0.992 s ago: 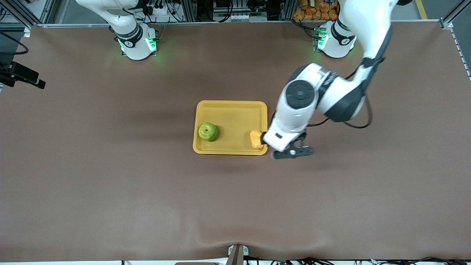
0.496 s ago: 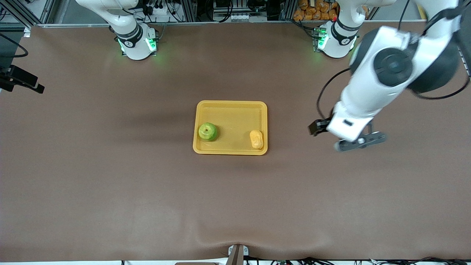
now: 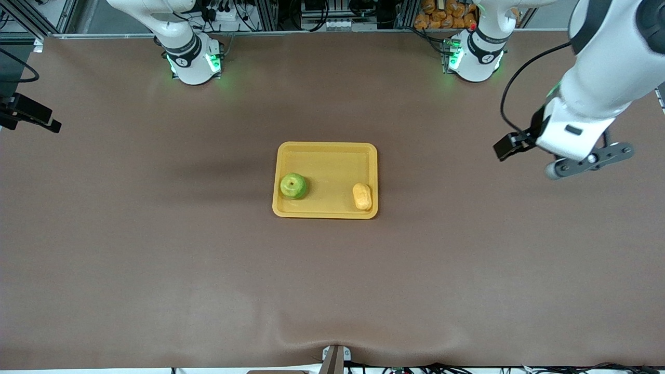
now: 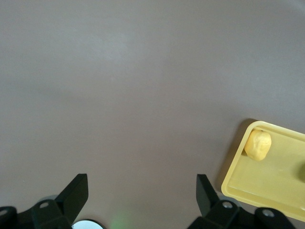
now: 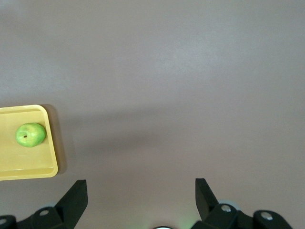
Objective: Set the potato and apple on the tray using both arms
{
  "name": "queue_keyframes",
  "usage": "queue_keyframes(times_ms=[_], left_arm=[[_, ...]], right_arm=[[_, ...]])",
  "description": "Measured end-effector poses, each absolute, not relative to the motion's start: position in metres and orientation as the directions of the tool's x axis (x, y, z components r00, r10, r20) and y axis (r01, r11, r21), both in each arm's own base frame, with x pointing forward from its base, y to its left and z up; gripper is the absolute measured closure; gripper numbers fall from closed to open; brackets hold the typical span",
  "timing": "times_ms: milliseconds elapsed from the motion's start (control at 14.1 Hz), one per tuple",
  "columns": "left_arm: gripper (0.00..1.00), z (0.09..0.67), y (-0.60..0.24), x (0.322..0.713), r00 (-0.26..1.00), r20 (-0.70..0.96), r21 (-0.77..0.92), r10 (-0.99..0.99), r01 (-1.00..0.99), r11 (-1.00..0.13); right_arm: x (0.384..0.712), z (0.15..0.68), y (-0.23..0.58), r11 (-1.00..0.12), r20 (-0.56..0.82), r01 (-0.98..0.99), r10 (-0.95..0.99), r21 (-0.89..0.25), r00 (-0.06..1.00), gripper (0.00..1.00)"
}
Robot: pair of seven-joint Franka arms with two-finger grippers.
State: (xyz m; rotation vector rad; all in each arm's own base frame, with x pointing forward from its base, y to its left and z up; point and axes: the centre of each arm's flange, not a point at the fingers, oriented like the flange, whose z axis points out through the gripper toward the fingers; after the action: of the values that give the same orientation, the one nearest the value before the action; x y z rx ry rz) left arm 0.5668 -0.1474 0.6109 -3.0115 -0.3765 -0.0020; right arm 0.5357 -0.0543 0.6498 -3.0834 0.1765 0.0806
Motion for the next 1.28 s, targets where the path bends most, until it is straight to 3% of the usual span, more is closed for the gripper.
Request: queue_keyframes(times_ms=[496,1275], left_arm=[[0.00,0.640,-0.070,0.562,0.987,0.040,-0.109,0.153,0.157,-0.982],[0.00,0.647,-0.072,0.556,0.992,0.047,-0.112,0.116,0.121,-0.986]], right_arm=[[0.536,0.649,-0.048,-0.995,-0.057,-0.101,-0.099,-0.023,0.993,0.00],[0.536,0.649,-0.051,-0.994,-0.057,-0.105,-0.103,-0.020,0.993,0.00]])
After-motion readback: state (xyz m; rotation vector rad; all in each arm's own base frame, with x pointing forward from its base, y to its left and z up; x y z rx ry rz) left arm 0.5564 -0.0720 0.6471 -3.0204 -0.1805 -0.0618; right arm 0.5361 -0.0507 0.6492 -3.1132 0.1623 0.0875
